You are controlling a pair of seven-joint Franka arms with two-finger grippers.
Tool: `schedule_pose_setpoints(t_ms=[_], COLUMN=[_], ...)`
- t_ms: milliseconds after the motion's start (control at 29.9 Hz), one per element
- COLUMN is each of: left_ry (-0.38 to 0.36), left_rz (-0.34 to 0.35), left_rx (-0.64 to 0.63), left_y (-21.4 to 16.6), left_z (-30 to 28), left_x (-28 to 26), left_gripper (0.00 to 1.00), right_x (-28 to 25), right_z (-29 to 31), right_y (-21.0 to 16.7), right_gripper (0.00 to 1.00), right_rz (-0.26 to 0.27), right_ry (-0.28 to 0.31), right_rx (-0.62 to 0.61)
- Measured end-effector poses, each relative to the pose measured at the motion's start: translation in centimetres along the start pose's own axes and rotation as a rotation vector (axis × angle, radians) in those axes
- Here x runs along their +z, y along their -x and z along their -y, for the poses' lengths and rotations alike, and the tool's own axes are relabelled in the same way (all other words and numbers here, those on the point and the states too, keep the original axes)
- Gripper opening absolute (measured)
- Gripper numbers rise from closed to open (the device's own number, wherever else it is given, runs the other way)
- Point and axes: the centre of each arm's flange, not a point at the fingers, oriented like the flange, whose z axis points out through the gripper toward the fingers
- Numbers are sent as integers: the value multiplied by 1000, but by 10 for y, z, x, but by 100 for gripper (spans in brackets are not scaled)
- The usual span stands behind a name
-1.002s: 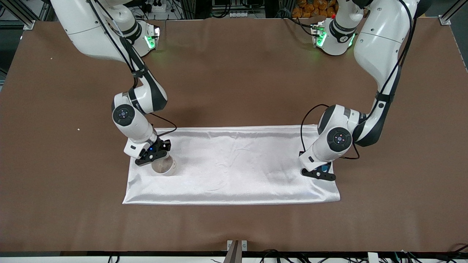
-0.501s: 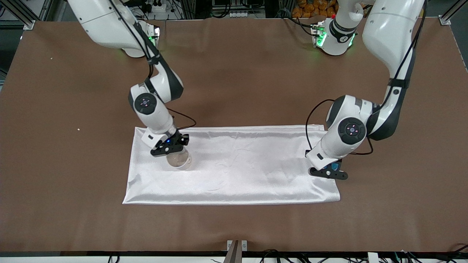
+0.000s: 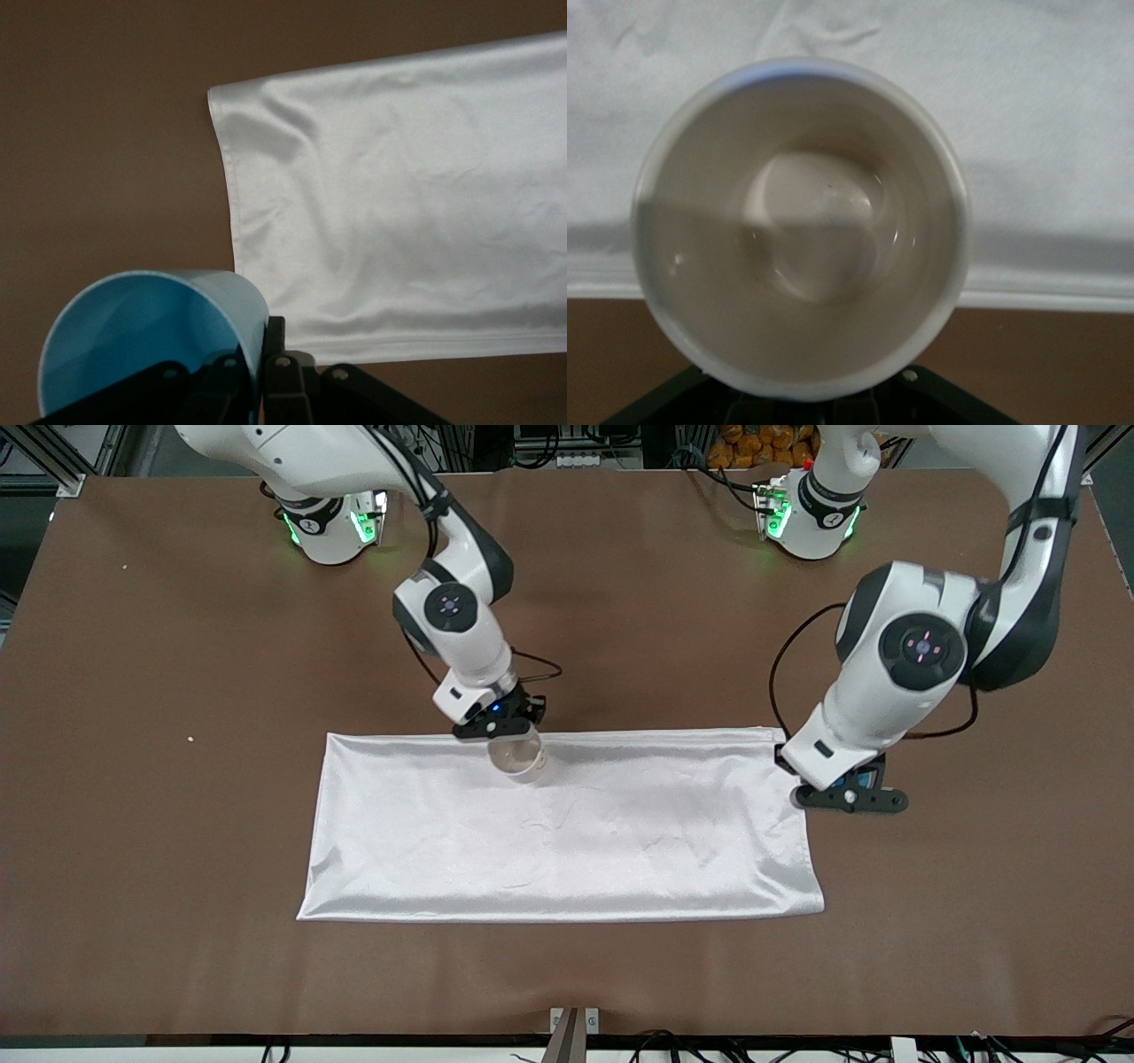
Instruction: Place blue cup into white mug on table
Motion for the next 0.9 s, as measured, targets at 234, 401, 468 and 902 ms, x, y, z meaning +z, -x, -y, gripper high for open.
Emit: schedule_pose_setpoints(t_ms=[234, 401, 468, 902], left_ry=[-20, -41, -49, -55], left_rz=[-12, -11, -5, 23], left_rx=[-34, -49, -52, -64], left_y=[53, 84, 93, 108], left_z=[-6, -7, -4, 3], left_x=[-59, -98, -108, -116], left_gripper=[5, 5, 5, 5], right_x=[6, 10, 12, 23], right_z=[30, 40, 42, 74], right_y=[38, 61, 71, 167], right_gripper=[7, 7, 7, 7], right_rz=[27, 20, 23, -29], right_ry=[29, 57, 67, 134], right_rx=[60, 101, 103, 132])
